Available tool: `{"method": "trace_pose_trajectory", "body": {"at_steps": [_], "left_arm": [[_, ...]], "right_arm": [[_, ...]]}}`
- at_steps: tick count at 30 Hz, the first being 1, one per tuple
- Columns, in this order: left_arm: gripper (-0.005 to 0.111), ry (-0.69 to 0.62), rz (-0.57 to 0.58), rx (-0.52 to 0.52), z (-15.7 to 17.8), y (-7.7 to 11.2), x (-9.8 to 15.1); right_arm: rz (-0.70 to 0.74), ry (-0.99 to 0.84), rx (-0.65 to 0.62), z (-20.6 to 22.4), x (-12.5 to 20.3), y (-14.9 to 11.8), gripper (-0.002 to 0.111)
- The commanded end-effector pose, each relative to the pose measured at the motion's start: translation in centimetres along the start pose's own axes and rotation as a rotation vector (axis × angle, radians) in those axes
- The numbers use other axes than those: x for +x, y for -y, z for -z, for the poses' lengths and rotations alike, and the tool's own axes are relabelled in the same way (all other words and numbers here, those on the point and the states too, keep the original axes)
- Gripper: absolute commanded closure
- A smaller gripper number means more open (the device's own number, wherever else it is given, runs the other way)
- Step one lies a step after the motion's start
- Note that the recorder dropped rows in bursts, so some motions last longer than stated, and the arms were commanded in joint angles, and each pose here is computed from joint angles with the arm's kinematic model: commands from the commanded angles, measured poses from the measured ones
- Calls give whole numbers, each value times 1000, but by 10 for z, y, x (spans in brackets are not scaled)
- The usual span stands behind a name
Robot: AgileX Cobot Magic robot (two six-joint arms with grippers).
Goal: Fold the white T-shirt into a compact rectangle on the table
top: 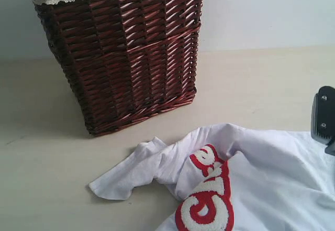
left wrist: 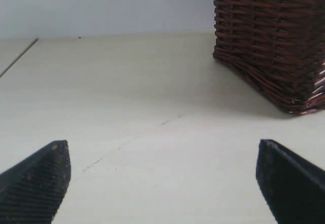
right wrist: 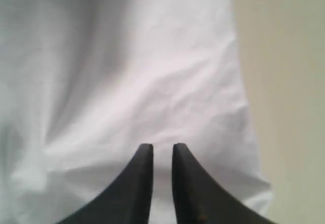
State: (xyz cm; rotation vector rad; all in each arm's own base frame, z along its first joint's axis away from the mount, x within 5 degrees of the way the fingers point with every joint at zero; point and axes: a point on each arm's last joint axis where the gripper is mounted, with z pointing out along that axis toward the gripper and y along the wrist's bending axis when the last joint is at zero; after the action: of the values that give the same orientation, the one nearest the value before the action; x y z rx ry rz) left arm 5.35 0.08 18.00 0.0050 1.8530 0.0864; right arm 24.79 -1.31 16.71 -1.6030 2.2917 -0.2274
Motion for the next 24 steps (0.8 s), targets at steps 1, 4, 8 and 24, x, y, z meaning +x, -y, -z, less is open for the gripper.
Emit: {"method": "trace_pose_trajectory", "body": {"at_steps": [1, 4, 8, 24], "left_arm": [[13, 12, 10, -2, 0, 0, -1], [13, 12, 10, -2, 0, 0, -1], [13, 12, 10, -2, 0, 0, -1], [13, 12, 10, -2, 0, 0, -1]], "right_arm": [[-25, 19, 207, 0, 1, 20, 71], [-221, -5, 235, -34, 19, 41, 64], [-436, -48, 164, -65, 46, 56, 64], [-328, -37, 385, -52, 46, 83, 108]]}}
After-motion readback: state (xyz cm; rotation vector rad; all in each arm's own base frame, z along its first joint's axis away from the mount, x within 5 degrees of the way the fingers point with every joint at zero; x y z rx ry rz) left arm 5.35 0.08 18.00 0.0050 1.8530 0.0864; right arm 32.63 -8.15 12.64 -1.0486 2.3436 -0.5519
